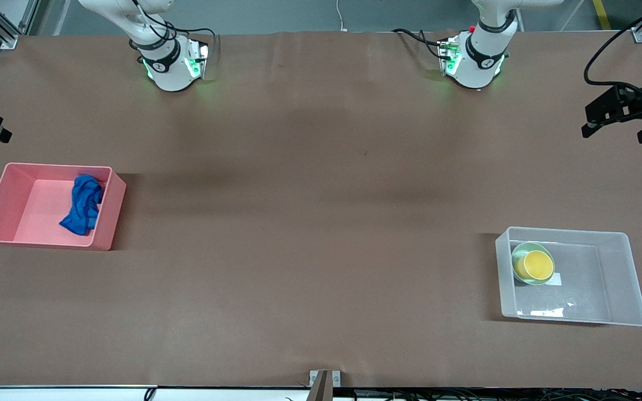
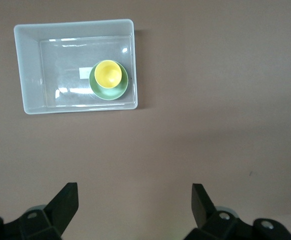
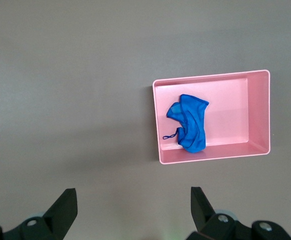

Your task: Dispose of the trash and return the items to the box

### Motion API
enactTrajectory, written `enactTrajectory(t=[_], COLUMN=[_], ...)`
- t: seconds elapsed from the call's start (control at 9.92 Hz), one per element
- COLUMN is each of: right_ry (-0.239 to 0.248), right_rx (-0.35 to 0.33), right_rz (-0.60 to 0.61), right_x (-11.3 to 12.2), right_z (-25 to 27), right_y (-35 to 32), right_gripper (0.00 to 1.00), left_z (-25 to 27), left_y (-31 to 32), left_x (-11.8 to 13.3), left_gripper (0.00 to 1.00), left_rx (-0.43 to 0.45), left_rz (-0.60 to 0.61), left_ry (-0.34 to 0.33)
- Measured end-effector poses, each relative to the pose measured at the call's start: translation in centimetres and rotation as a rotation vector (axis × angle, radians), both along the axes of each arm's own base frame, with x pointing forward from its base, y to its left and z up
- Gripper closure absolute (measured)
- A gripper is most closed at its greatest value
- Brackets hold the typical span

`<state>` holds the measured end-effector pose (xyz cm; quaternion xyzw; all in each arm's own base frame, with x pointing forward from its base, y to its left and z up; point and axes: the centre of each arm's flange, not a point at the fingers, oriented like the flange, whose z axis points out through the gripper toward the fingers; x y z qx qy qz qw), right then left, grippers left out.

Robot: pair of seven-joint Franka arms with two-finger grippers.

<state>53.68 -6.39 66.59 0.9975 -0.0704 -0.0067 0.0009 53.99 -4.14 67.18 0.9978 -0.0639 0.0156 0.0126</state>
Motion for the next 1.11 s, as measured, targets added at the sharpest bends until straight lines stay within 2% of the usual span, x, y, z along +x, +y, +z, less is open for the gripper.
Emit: enactTrajectory(t=[1.11], right_ry=[0.000], right_rx=[0.000], right_rz=[0.000], right_x=[0.0], right_z=[0.0], right_y=[0.0], right_gripper=[0.00], left_z=[-1.1], left_y=[-1.2], left_x=[-0.2], left_gripper=[0.00], left_rx=[0.028], left_rz=[0.003], left_ry=[0.023])
